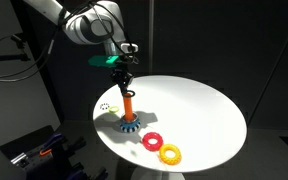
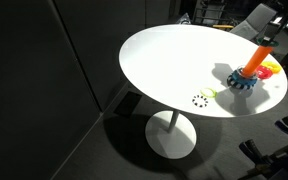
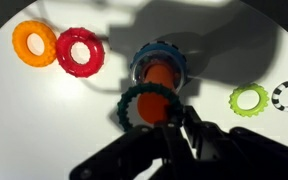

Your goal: Place the dark green ring on the stack

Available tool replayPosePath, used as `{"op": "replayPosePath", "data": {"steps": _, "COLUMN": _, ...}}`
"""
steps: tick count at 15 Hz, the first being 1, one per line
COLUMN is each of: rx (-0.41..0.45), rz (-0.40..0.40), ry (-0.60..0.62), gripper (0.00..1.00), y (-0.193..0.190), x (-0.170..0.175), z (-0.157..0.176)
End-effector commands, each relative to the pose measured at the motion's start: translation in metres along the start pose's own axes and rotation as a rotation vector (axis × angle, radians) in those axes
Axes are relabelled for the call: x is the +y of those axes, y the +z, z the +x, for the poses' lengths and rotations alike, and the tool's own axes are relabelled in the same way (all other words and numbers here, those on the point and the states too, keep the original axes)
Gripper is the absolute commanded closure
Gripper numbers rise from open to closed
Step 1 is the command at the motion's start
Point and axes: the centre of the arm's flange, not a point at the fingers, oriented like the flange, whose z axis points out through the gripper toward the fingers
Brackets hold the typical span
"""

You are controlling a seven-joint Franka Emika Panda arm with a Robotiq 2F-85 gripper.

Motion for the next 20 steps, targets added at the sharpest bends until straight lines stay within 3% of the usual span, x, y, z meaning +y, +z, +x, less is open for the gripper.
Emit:
{"op": "replayPosePath", "data": {"steps": 1, "rx": 0.000, "rz": 0.003, "ry": -0.008, "gripper": 0.95, "y": -0.0039, "x": 0.0007, "z": -0.0117}}
{"op": "replayPosePath", "data": {"steps": 6, "rx": -0.002, "rz": 0.002, "ry": -0.006, "gripper": 0.94, "y": -0.0033, "x": 0.0011, "z": -0.0119}}
{"op": "replayPosePath", "data": {"steps": 7, "rx": -0.001, "rz": 0.001, "ry": -0.006, "gripper": 0.86, "y": -0.0029, "x": 0.0012, "z": -0.0117}}
{"op": "replayPosePath", "data": {"steps": 8, "rx": -0.001, "rz": 0.001, "ry": -0.004, "gripper": 0.60, "y": -0.0027, "x": 0.0012, "z": -0.0115}}
{"op": "replayPosePath", "data": {"steps": 10, "rx": -0.002, "rz": 0.000, "ry": -0.001, "gripper": 0.53, "y": -0.0018, "x": 0.0012, "z": -0.0111}}
{"op": "replayPosePath", "data": {"steps": 16, "rx": -0.001, "rz": -0.001, "ry": 0.000, "gripper": 0.06, "y": -0.0031, "x": 0.0018, "z": -0.0106}}
{"op": "replayPosePath", "data": {"steps": 17, "rx": -0.001, "rz": -0.001, "ry": 0.001, "gripper": 0.00, "y": -0.0034, "x": 0.0018, "z": -0.0105}}
{"op": "replayPosePath", "data": {"steps": 20, "rx": -0.001, "rz": 0.004, "ry": 0.004, "gripper": 0.00, "y": -0.0040, "x": 0.0024, "z": -0.0095}}
